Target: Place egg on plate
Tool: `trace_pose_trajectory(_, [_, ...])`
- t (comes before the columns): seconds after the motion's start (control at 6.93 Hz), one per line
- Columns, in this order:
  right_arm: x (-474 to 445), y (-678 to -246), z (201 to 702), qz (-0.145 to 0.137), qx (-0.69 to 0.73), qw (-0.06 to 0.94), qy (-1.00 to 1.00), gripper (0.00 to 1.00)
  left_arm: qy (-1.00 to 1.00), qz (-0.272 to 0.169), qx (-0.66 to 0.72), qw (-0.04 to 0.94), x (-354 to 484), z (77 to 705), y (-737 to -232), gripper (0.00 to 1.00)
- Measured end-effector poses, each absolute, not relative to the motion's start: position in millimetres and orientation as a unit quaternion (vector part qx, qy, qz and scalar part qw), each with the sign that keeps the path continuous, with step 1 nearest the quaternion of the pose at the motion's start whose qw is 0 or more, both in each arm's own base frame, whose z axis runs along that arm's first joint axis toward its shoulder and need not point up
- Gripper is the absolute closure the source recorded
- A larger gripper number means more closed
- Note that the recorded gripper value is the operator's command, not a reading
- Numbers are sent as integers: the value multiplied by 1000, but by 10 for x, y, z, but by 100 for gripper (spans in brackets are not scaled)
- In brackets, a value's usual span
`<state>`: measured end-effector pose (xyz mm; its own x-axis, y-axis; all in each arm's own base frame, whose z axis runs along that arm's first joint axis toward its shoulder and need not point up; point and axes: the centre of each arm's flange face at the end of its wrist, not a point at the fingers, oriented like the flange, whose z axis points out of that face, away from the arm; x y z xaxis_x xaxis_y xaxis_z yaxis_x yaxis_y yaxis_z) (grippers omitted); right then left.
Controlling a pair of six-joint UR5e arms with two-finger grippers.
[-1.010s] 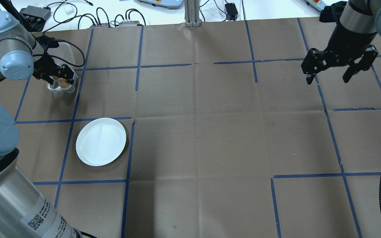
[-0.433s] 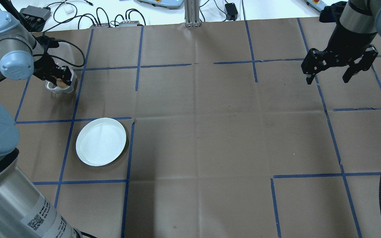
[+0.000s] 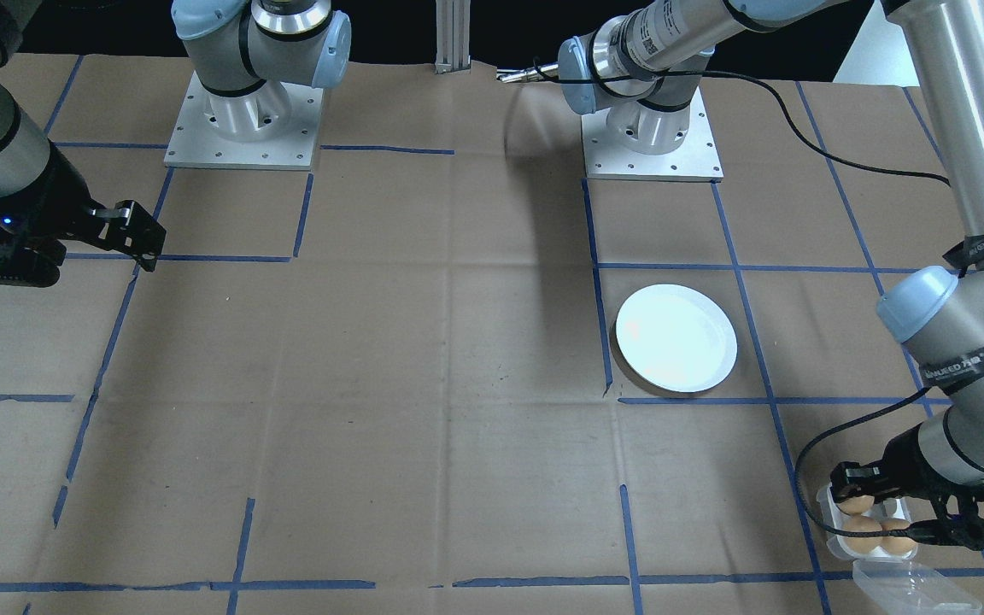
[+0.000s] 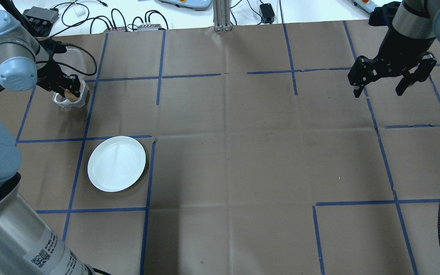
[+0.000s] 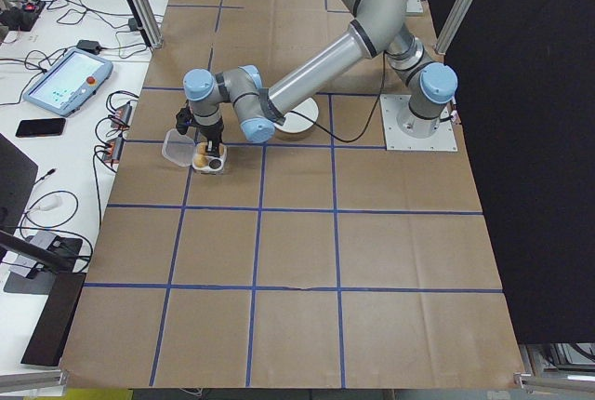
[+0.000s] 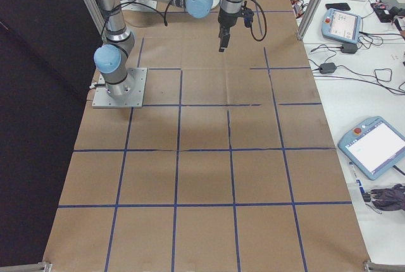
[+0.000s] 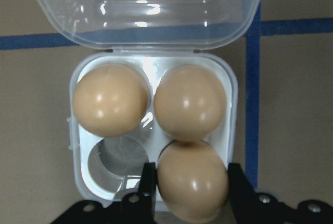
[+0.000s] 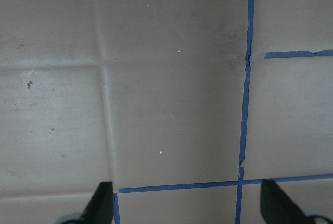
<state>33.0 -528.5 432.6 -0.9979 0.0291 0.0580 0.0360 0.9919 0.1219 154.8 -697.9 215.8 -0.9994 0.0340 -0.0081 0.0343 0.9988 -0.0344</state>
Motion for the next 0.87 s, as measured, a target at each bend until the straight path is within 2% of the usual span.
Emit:
trace_pose_trajectory(0.14, [331, -5285, 4326, -62, -16, 28, -998, 0, 1000, -18, 16, 5, 1548, 2173, -6977, 100])
trace_pose_trajectory(0.43, [330, -5285, 4327, -61, -16, 28, -998, 0, 999, -26, 17, 11, 1540, 2349, -6961, 100])
trace_pose_trajectory(0.87, [330, -5285, 4328, -61, -16, 28, -998, 0, 999, -25, 17, 23, 1391, 3261, -6620, 100])
